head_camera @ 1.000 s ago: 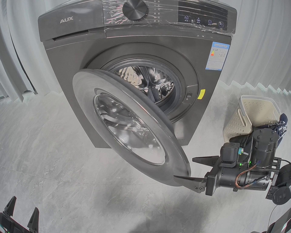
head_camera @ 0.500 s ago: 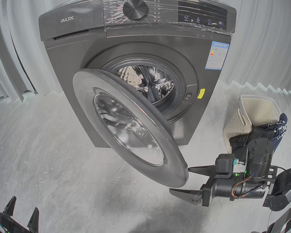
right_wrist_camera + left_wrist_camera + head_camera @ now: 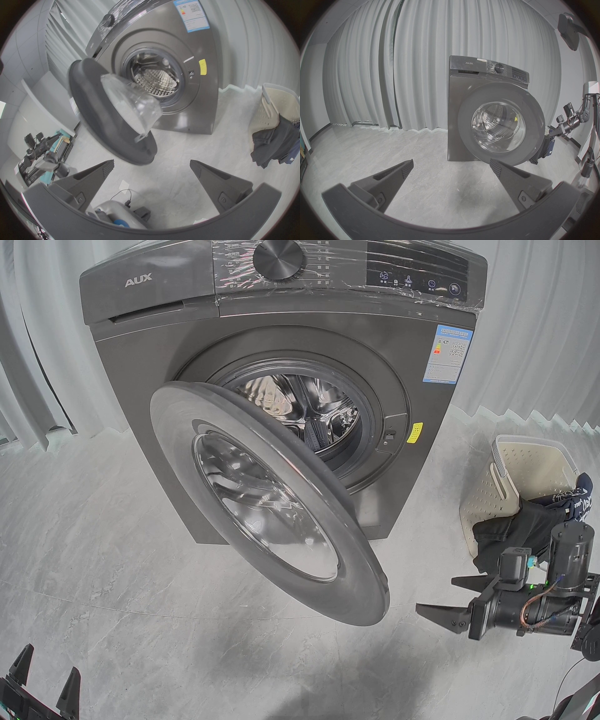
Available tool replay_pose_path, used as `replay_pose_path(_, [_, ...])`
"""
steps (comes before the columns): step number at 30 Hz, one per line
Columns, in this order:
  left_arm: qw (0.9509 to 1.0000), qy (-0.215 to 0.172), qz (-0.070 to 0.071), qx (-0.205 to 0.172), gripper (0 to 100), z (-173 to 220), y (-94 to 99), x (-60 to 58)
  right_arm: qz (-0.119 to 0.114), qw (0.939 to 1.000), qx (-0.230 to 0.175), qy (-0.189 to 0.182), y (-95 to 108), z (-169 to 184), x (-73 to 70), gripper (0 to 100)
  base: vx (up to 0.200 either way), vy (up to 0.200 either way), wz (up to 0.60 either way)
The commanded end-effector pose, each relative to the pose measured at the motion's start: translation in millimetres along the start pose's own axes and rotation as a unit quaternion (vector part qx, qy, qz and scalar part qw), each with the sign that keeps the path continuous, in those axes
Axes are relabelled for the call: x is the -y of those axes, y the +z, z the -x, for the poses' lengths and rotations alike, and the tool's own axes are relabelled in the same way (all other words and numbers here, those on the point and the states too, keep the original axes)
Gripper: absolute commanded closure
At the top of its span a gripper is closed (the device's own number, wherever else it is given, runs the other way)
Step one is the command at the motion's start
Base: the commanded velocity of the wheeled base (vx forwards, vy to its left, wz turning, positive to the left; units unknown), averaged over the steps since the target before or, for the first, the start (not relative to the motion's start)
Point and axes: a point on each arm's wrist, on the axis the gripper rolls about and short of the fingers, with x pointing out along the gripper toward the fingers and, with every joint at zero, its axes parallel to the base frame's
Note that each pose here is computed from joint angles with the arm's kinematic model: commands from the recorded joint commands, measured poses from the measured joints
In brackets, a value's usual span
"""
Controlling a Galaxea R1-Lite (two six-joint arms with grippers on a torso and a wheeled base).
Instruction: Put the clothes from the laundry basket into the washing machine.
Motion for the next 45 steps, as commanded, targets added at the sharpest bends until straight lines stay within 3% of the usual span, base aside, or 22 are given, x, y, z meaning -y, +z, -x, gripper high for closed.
replay_pose_path(1, [1.0000, 0.000, 0.000, 0.000, 0, 0.1, -4.4, -0.2, -0.008, 0.9995, 0.006, -0.029, 16.9, -27.7, 11.3, 0, 0.000, 0.000, 0.00])
replay_pose_path(5, [1.0000, 0.000, 0.001, 0.001, 0, 0.1, -4.3, -0.2, -0.006, 0.9996, 0.002, -0.027, 23.0, -50.8, 8.7, 0, 0.000, 0.000, 0.00])
replay_pose_path(9, [1.0000, 0.000, 0.001, 0.000, 0, 0.1, -4.4, -0.2, -0.001, 0.9999, -0.016, -0.006, 17.6, -66.6, -7.6, 0, 0.000, 0.000, 0.00])
replay_pose_path(18, [1.0000, 0.000, 0.000, 0.000, 0, 0.1, -4.4, -0.2, 0.017, 0.9988, -0.023, 0.040, 7.9, -65.8, -32.4, 0, 0.000, 0.000, 0.00])
replay_pose_path(23, [1.0000, 0.000, 0.000, 0.000, 0, 0.1, -4.4, -0.2, 0.011, 0.9996, -0.003, 0.025, 18.8, -68.2, -25.4, 0, 0.000, 0.000, 0.00])
replay_pose_path(28, [1.0000, 0.000, 0.000, 0.000, 0, 0.1, -4.4, -0.2, -0.007, 0.9991, 0.019, -0.036, 34.1, -93.8, -2.8, 0, 0.000, 0.000, 0.00])
replay_pose_path(35, [1.0000, 0.000, 0.000, 0.000, 0, 0.1, -4.4, -0.2, -0.022, 0.9965, 0.022, -0.077, 40.1, -130.3, 22.9, 0, 0.000, 0.000, 0.00])
replay_pose_path(45, [1.0000, 0.000, 0.001, 0.000, 0, 0.1, -4.4, -0.2, -0.016, 0.9972, 0.028, -0.068, 46.2, -158.6, 18.6, 0, 0.000, 0.000, 0.00])
